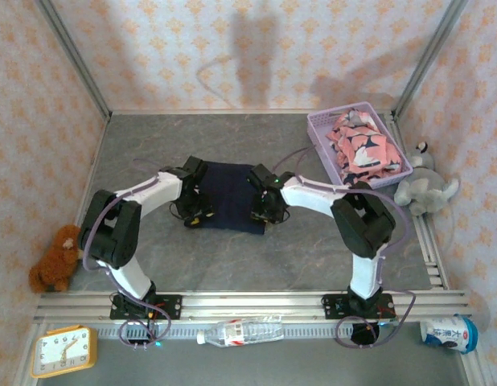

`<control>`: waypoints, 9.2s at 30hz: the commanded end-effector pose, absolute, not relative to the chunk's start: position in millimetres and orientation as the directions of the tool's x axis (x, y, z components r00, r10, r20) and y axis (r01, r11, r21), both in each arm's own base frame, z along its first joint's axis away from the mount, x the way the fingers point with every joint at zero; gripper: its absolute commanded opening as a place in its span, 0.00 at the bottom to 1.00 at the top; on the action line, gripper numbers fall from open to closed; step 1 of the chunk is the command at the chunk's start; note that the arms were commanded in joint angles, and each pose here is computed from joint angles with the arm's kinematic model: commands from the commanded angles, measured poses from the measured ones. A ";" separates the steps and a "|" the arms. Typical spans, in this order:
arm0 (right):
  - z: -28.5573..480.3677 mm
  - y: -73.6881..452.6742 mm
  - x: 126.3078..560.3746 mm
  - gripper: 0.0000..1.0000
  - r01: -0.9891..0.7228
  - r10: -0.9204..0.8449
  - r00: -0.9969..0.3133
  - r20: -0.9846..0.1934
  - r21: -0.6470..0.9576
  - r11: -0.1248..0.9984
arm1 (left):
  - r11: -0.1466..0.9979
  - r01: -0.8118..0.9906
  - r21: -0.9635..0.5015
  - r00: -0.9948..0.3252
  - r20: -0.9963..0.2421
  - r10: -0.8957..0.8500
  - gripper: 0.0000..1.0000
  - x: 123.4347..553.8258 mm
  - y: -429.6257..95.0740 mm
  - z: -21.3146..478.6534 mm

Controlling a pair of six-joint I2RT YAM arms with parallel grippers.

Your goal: Fold and stack the mixed laundry pile

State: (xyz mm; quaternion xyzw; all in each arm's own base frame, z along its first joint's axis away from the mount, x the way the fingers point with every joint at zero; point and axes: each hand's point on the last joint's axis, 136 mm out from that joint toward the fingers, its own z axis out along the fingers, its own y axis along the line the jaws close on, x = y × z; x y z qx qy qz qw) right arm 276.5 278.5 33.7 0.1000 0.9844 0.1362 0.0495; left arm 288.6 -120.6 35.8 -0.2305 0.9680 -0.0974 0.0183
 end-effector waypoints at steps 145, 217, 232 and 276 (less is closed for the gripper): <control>71.4 249.6 437.5 0.41 0.184 0.294 -0.943 -0.156 0.493 0.850 | 0.987 -0.116 -0.109 -0.986 -0.107 -0.128 0.55 223.9 -163.2 46.1; 152.8 97.8 354.6 0.99 0.393 0.408 -0.815 -0.412 0.124 0.911 | 0.999 0.025 0.031 -0.978 -0.208 0.031 0.70 318.9 -258.6 60.3; 179.3 2.2 392.0 0.99 0.597 0.605 -0.640 -0.473 0.189 0.779 | 0.952 0.007 0.306 -0.999 -0.046 0.023 0.72 349.9 -152.5 3.2; 229.0 -30.5 536.6 0.00 0.588 0.758 -0.515 -0.401 0.479 0.652 | 0.836 -0.548 0.028 -0.771 -0.406 -0.492 1.00 437.3 114.2 183.4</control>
